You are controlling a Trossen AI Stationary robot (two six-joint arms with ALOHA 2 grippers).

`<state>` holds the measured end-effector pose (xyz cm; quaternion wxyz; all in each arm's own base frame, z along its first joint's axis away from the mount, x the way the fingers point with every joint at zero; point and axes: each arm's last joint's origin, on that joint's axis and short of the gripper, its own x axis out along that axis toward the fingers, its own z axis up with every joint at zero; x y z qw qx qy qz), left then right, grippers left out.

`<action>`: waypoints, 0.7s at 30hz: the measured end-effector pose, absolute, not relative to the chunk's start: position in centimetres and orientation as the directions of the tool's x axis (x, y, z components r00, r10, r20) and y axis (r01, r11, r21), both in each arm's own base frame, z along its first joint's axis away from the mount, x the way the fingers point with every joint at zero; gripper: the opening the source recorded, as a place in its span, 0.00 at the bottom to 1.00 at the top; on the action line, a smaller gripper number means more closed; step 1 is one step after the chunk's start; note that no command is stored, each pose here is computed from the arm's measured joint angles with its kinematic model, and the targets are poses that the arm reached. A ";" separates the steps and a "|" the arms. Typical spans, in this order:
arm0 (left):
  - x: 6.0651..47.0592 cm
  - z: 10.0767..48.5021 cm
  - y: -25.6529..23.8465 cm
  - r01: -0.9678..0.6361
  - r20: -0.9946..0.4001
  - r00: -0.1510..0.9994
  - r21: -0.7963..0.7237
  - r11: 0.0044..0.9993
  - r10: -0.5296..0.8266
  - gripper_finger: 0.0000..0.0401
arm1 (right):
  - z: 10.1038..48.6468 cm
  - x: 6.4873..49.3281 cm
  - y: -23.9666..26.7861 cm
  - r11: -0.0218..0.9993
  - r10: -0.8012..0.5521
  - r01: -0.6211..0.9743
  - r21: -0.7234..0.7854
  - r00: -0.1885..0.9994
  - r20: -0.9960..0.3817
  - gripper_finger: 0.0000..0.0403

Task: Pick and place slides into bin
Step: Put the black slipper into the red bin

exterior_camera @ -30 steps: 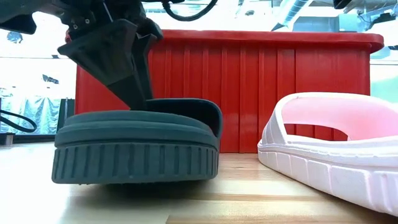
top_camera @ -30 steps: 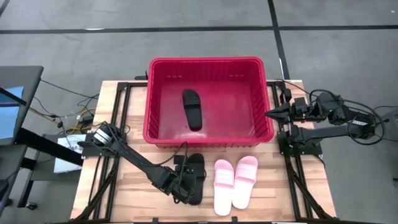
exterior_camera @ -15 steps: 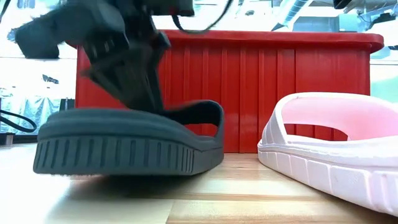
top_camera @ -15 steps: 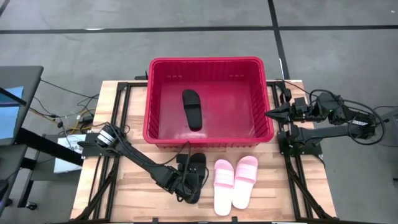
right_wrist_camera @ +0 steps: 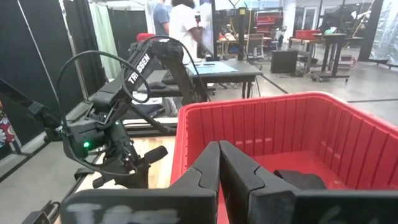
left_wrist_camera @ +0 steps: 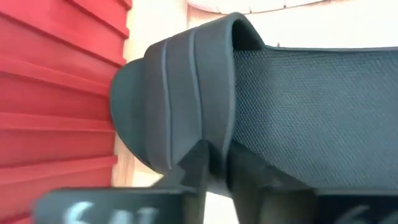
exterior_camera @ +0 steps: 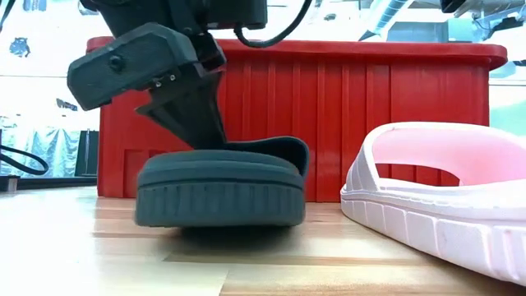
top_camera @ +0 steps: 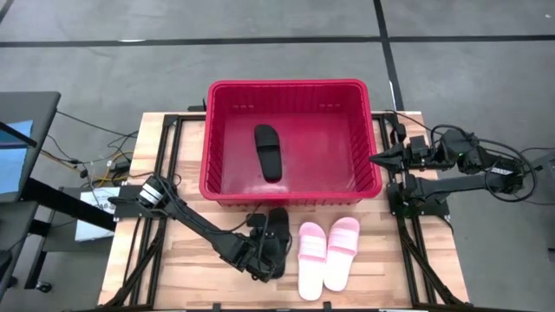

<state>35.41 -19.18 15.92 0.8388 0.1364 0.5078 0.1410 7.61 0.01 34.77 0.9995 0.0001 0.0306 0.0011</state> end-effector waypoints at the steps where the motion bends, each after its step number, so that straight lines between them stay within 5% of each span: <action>1: 35.4 15.9 -19.2 -0.105 -0.816 0.443 0.364 0.925 0.372 0.04 | 34.8 7.6 0.0 1.000 0.002 -0.002 0.000 0.998 -0.062 0.00; 9: 35.0 16.3 -20.3 -0.135 -0.831 0.443 0.309 0.942 0.336 0.01 | 34.7 7.6 0.0 1.000 0.002 -0.002 0.000 0.998 -0.068 0.00; 21: 33.8 22.2 -24.6 -0.080 -0.843 0.465 0.265 0.961 0.272 0.00 | 34.7 7.6 0.0 1.000 0.002 -0.002 0.000 0.998 -0.068 0.00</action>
